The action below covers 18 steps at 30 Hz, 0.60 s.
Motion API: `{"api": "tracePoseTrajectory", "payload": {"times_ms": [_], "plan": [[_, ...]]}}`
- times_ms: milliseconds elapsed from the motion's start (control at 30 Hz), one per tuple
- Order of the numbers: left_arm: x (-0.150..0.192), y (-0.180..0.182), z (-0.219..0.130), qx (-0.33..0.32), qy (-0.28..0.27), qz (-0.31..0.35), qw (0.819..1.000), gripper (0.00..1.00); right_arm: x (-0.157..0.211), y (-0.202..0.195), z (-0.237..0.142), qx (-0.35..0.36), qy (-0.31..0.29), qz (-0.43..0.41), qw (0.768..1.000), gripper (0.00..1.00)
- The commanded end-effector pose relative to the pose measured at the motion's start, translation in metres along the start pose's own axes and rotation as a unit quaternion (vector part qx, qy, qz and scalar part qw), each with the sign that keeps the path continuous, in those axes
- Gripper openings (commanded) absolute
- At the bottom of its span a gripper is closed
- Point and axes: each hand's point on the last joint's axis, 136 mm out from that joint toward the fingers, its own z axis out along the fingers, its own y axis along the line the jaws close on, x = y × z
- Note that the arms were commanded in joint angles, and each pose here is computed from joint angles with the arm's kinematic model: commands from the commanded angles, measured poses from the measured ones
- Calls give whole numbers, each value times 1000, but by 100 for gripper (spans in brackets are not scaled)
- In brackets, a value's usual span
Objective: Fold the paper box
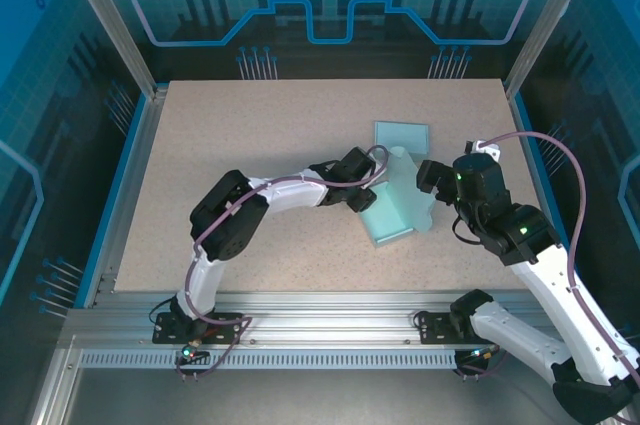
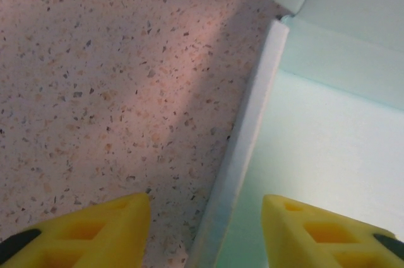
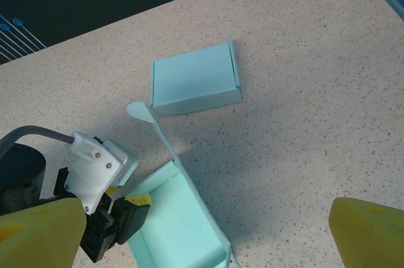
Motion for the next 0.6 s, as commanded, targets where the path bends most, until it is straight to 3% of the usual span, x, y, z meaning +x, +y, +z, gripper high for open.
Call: {"api": "tracePoseTrajectory", "payload": {"times_ms": [0, 333, 567], "plan": [[3, 8, 4, -28, 7, -19, 999, 45, -1, -5, 0, 8, -5, 12, 1000, 100], [23, 53, -10, -138, -19, -149, 979, 20, 2, -1, 5, 6, 5, 4, 1000, 100], [60, 83, -40, -223, 14, -255, 941, 20, 3, 3, 9, 3, 12, -4, 1000, 100]]}}
